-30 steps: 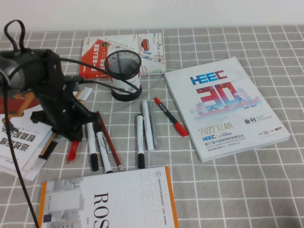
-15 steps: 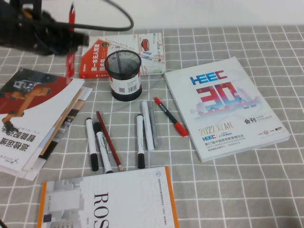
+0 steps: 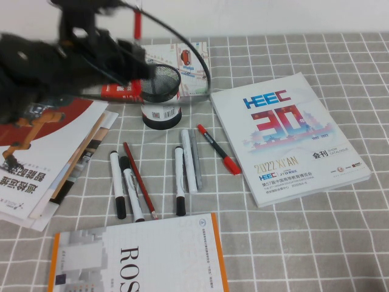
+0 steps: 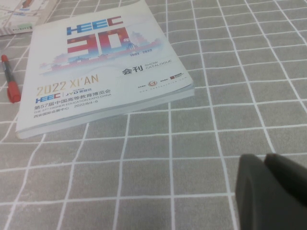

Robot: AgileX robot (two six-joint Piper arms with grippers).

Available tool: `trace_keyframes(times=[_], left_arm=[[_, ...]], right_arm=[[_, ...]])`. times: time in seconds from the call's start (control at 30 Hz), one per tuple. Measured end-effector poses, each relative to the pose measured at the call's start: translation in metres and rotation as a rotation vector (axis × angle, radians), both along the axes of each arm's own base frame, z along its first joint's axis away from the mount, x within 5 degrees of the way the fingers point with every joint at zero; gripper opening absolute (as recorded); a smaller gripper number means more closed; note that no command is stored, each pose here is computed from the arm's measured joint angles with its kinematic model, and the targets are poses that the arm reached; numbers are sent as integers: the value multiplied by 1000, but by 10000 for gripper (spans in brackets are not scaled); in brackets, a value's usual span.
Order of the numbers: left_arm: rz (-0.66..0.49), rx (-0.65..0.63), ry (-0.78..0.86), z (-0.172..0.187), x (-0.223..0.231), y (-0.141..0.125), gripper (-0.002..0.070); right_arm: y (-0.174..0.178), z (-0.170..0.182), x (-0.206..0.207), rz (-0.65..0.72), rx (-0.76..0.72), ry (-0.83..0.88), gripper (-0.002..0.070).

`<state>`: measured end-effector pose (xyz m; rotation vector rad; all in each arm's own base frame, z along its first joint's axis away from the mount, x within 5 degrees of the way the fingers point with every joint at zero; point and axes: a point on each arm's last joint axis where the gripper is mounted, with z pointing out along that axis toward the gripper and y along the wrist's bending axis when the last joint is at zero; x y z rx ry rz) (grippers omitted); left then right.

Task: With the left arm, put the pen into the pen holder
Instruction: Place the pen onto the pen holder

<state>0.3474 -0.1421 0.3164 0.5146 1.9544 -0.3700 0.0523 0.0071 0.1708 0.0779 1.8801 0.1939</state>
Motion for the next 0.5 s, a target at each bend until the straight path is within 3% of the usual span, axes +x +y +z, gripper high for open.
trace_keyframes(times=[0.5], left_arm=[[6, 46, -27, -15, -6, -9, 71]], right_arm=[[0, 0, 0, 0, 0, 0, -12]])
